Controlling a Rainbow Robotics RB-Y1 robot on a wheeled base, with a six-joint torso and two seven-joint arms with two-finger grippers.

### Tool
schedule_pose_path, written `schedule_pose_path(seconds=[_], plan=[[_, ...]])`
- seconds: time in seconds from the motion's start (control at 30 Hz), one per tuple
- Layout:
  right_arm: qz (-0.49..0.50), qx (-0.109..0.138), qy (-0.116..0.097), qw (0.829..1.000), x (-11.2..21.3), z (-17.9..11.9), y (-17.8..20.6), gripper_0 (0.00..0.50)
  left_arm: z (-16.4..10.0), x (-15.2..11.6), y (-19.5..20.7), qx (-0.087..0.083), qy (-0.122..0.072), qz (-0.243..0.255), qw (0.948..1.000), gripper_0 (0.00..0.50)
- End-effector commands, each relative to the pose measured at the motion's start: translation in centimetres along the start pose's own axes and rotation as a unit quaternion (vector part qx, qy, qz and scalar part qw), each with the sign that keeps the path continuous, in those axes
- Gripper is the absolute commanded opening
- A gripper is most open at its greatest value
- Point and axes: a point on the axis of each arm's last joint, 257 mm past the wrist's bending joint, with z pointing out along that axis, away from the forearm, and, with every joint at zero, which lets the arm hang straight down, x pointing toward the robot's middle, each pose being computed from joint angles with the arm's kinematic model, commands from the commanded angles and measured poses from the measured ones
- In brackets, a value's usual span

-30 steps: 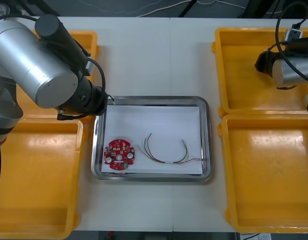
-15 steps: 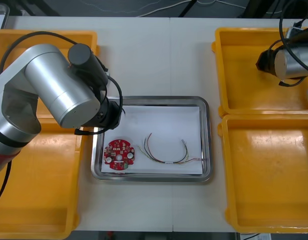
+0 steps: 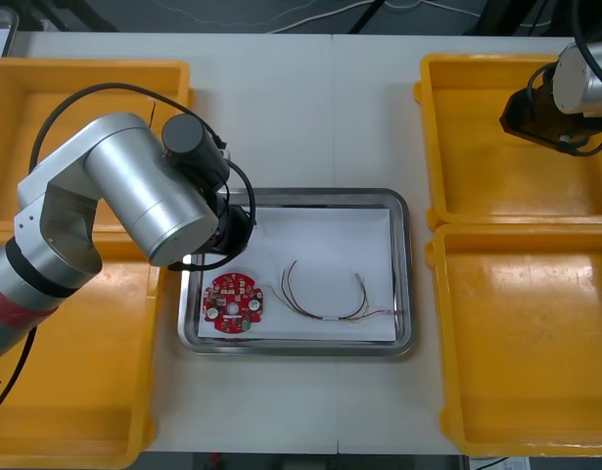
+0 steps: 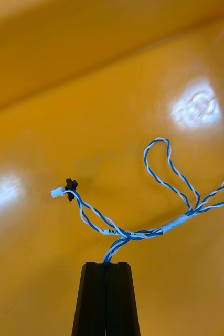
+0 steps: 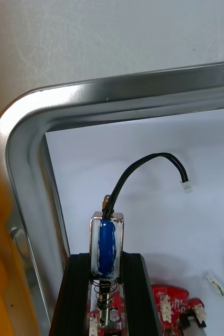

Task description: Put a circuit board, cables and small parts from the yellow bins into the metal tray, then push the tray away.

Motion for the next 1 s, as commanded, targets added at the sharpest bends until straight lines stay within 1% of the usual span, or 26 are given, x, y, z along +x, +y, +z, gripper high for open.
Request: schedule_pose_path(seconds=[0.03, 0.2, 0.27, 0.4, 0.47, 0.57, 0.63, 0.67, 0.7, 0.73, 0.77, 0.87, 0.9, 0.93, 0.97, 1.0], plan=[[0.015, -0.045, -0.006, 0.999, -1.6, -2.5, 4.2, 0.0, 1.3, 0.3, -1.1, 0.005, -0.003, -0.04, 0.9992, 0.0], [0.014, -0.042, 0.019, 0.999, 0.4, -2.1, 4.9, 0.0, 1.8, 0.4, -0.9, -0.002, -0.002, -0.036, 0.9993, 0.0], [0.015, -0.04, 0.026, 0.999, 0.8, -2.0, 5.0, 0.0, 2.0, 0.5, -0.8, -0.004, -0.001, -0.036, 0.9994, 0.0], [0.016, -0.033, 0.037, 0.999, 1.7, -1.9, 5.2, 0.0, 2.6, 0.3, -0.6, -0.008, -0.006, -0.033, 0.9994, 0.0], [0.016, -0.029, 0.042, 0.999, 2.1, -1.8, 5.0, 0.0, 2.8, 0.5, -0.6, -0.008, -0.005, -0.033, 0.9994, 0.0], [0.015, -0.027, 0.042, 0.999, 2.2, -1.8, 5.1, 0.0, 3.3, 0.5, -0.6, -0.007, -0.003, -0.035, 0.9994, 0.0], [0.014, -0.025, 0.042, 0.999, 2.2, -1.8, 5.0, 0.001, 3.4, 0.3, -0.7, -0.007, -0.006, -0.034, 0.9994, 0.0], [0.015, -0.022, 0.041, 0.999, 2.2, -1.8, 4.8, 0.097, 3.5, 0.4, -0.7, -0.006, -0.007, -0.034, 0.9994, 0.0], [0.015, -0.022, 0.041, 0.999, 2.1, -1.8, 4.8, 0.297, 3.5, 0.4, -0.8, -0.006, -0.007, -0.035, 0.9994, 0.0], [0.014, -0.022, 0.041, 0.999, 2.2, -1.8, 4.8, 0.393, 3.5, 0.4, -0.8, -0.006, -0.007, -0.035, 0.9994, 0.0], [0.014, -0.02, 0.04, 0.999, 2.1, -1.8, 4.7, 0.5, 3.5, 0.4, -0.8, -0.005, -0.006, -0.035, 0.9994, 0.0], [0.02, -0.02, 0.044, 0.999, 2.2, -1.8, 4.4, 0.5, 3.5, 0.4, -1.0, -0.004, -0.006, -0.036, 0.9993, 0.0], [0.026, -0.021, 0.046, 0.998, 2.1, -1.9, 4.3, 0.5, 3.5, 0.4, -1.0, -0.004, -0.006, -0.036, 0.9993, 0.015], [0.034, -0.021, 0.048, 0.998, 2.0, -2.1, 4.1, 0.5, 3.5, 0.4, -0.9, -0.005, -0.006, -0.037, 0.9993, 0.081], [0.039, -0.021, 0.049, 0.998, 2.0, -2.1, 4.0, 0.5, 3.5, 0.4, -0.9, -0.004, -0.006, -0.037, 0.9993, 0.13], [0.047, -0.022, 0.05, 0.997, 1.8, -2.3, 3.9, 0.5, 3.5, 0.4, -1.0, -0.003, -0.006, -0.037, 0.9993, 0.232]])
